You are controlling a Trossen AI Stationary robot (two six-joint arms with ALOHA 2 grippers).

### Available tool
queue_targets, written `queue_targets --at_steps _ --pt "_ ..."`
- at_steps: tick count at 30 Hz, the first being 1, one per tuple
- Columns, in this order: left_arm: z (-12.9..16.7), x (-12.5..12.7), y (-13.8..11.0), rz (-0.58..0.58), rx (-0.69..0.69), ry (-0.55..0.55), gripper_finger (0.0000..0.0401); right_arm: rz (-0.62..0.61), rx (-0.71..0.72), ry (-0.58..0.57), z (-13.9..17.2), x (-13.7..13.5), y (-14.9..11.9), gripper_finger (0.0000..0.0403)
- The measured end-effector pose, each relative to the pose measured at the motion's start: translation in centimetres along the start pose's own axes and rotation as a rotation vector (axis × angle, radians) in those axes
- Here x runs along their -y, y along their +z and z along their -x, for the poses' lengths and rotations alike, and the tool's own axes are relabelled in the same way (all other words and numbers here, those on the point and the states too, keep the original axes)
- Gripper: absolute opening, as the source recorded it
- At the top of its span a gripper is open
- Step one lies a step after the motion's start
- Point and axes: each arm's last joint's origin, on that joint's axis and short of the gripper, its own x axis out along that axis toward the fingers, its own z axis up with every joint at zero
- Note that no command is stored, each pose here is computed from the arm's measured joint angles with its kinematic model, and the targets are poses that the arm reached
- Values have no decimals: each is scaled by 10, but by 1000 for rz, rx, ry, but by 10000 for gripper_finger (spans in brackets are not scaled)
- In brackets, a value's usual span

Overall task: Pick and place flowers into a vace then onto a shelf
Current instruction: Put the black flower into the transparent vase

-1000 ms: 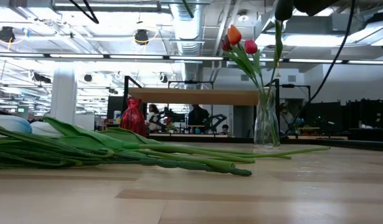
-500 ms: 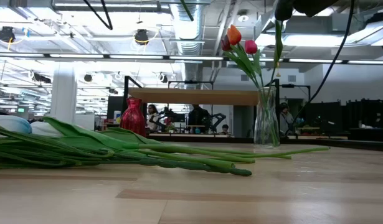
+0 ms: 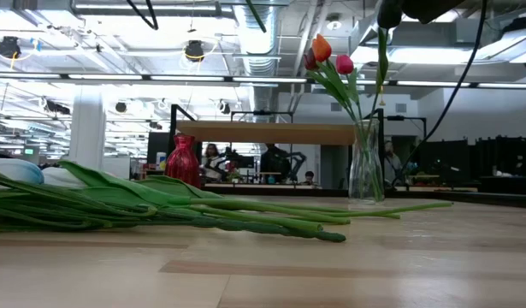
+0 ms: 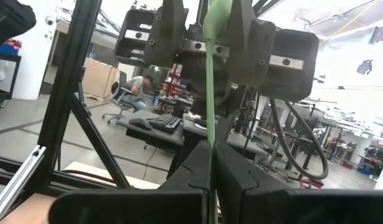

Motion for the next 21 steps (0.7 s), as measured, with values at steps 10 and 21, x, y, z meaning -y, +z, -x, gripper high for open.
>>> queue_targets --at_steps 10,21 --pt "0 0 -3 -6 -37 2 140 0 -1 -2 0 0 0 1" --pt "1 0 -5 -55 -57 0 6 3 -8 5 0 -1 -1 1"
